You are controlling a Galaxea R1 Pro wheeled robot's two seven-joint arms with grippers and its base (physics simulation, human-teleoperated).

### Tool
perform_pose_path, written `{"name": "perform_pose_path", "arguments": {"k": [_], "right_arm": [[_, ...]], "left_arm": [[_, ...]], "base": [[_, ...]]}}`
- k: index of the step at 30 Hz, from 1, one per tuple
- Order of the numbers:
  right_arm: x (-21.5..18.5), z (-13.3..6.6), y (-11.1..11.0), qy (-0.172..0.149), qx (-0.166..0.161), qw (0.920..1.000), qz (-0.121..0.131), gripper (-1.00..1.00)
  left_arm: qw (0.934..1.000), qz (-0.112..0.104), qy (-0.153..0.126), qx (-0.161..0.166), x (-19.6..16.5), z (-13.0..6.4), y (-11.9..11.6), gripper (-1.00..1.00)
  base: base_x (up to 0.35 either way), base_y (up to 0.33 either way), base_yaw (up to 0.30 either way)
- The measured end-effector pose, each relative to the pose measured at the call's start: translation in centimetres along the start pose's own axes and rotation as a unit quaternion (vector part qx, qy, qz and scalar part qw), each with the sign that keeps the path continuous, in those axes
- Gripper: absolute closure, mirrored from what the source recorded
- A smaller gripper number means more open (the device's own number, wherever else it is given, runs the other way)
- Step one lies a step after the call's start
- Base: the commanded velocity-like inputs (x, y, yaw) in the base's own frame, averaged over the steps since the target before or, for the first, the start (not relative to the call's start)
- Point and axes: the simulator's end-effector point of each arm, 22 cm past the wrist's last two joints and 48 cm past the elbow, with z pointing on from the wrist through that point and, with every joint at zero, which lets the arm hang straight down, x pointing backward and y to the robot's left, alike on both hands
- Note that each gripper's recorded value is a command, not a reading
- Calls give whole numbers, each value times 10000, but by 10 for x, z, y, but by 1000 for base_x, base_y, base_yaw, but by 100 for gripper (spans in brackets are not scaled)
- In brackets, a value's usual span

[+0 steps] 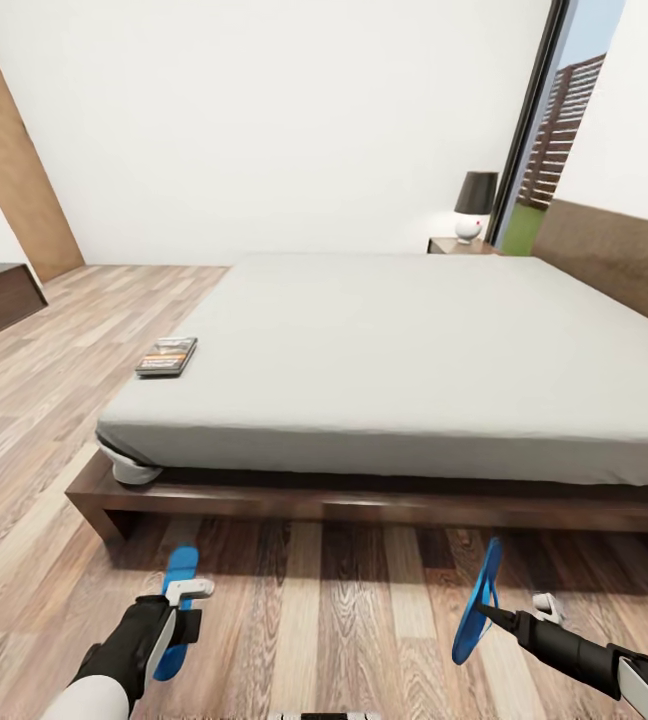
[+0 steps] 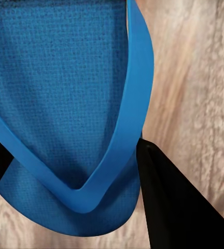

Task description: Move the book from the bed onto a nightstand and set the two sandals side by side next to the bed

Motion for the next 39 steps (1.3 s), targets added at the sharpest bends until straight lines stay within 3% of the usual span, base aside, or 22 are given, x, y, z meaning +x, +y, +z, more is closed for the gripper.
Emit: {"name": "perform_pose_path", "arguments": {"k": [39], "right_arm": [[56, 17, -53, 548, 330, 9959, 640, 100]], "left_arm": [[9971, 74, 755, -44, 65, 54, -2, 100]], "base": [[0, 0, 0]]}}
